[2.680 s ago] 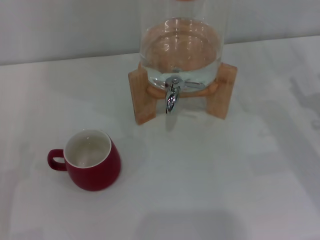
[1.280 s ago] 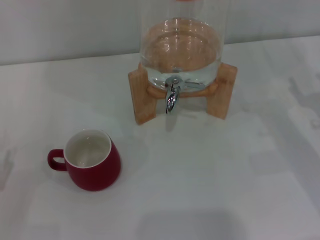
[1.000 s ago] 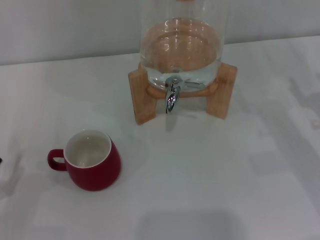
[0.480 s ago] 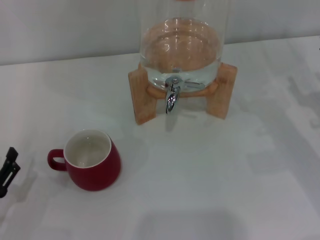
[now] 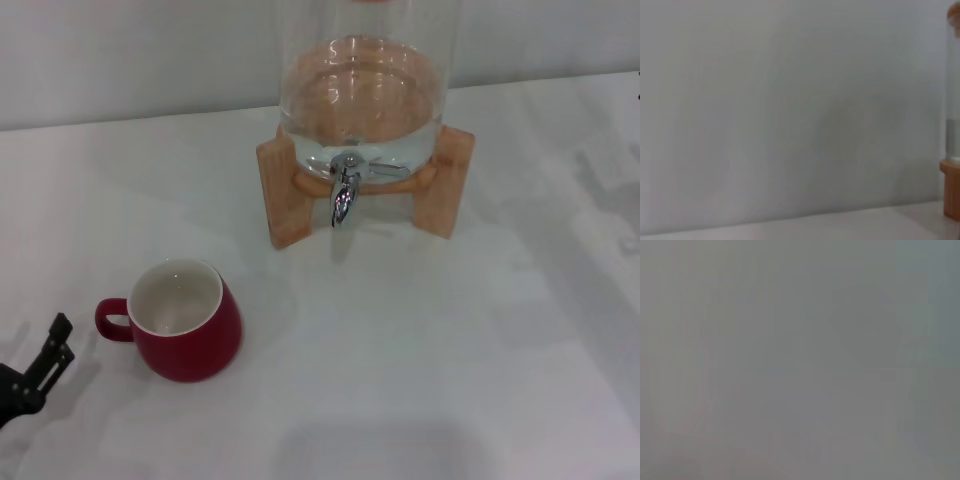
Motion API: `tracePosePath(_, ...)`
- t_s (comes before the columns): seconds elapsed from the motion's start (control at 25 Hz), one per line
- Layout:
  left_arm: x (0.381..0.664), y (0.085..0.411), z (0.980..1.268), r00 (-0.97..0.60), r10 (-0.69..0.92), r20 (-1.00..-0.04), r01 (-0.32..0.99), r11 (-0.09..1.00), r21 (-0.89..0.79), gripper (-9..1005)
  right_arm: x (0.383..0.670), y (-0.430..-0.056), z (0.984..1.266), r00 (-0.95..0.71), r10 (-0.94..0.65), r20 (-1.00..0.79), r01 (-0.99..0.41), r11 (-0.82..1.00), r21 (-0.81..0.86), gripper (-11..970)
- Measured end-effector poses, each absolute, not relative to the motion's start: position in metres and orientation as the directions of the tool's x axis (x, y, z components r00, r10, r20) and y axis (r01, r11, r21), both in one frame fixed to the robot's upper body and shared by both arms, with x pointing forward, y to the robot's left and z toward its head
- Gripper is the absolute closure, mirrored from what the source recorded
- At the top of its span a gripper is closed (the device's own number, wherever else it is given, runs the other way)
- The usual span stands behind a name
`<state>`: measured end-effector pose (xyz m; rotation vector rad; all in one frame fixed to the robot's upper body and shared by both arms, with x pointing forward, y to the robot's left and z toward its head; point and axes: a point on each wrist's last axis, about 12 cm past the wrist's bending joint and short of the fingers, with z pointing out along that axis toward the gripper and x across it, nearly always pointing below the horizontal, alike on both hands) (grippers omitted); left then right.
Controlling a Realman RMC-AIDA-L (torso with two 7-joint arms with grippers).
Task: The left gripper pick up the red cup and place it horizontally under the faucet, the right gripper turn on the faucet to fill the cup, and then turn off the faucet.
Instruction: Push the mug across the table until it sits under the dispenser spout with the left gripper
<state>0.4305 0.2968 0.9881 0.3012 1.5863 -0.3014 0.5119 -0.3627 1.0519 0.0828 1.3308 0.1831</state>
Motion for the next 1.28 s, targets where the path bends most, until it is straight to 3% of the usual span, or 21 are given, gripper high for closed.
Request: tracePosePath(1.28, 0.4293, 0.2949, 0.9798, -0.102, 0.055, -0.993, 0.412, 0.911, 0.008, 115, 0.5090, -0.3629, 1.0531, 0.242, 0.180, -0.953, -0.092, 0.982, 0.162, 117)
